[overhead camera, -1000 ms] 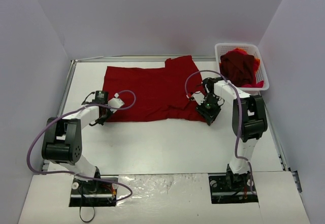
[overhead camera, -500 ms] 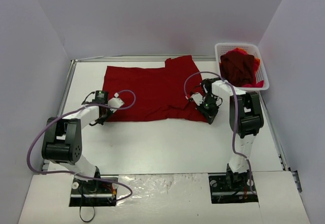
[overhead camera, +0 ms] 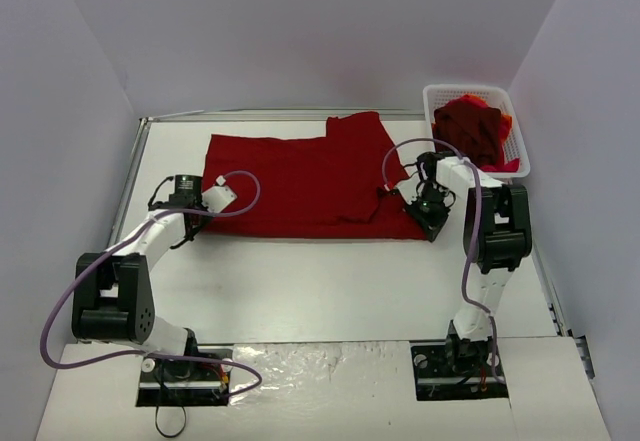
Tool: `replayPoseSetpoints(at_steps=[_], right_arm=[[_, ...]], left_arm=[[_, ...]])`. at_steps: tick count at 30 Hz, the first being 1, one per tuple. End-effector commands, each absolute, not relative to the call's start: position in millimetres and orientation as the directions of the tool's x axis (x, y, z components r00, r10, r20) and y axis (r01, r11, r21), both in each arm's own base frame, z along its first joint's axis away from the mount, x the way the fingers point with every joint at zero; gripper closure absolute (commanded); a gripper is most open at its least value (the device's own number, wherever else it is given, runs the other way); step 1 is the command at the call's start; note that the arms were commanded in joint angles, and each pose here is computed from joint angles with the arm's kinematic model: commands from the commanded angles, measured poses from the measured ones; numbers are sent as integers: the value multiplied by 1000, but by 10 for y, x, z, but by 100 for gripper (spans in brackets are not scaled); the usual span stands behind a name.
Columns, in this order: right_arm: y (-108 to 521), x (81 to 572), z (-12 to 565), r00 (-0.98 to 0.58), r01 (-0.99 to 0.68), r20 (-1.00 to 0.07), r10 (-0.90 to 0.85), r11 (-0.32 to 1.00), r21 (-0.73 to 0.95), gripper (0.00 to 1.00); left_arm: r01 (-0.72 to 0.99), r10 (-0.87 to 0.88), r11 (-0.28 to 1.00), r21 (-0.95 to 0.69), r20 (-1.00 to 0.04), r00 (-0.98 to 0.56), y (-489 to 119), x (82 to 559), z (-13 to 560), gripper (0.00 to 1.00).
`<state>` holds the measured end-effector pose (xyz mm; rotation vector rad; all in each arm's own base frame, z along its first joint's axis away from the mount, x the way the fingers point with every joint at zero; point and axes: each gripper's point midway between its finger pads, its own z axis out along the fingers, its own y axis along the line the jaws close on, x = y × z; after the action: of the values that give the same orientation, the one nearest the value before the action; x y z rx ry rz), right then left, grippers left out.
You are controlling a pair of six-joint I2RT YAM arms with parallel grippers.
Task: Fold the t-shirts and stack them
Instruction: Fold the flattened tshirt in 1/3 of the way
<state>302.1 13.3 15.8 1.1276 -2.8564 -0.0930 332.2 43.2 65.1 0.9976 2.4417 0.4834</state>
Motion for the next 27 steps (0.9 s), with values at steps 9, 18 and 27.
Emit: replayPoseSetpoints(at_steps=[9,18,27], right_arm=[[-152,2774,112,-722,-669,148,-676,736,104,100],[-45,2787,97,-722,-666,129,-679,734,133,100],[39,2755,238,-710,-678,114,-695,719,151,75]], left_arm=[[593,724,661,460,-183,-665,582,3071,497,98],[640,729,662,390,-137,-671,520,2884,262,98],[637,721,668,384,-126,-681,482,2884,264,94]])
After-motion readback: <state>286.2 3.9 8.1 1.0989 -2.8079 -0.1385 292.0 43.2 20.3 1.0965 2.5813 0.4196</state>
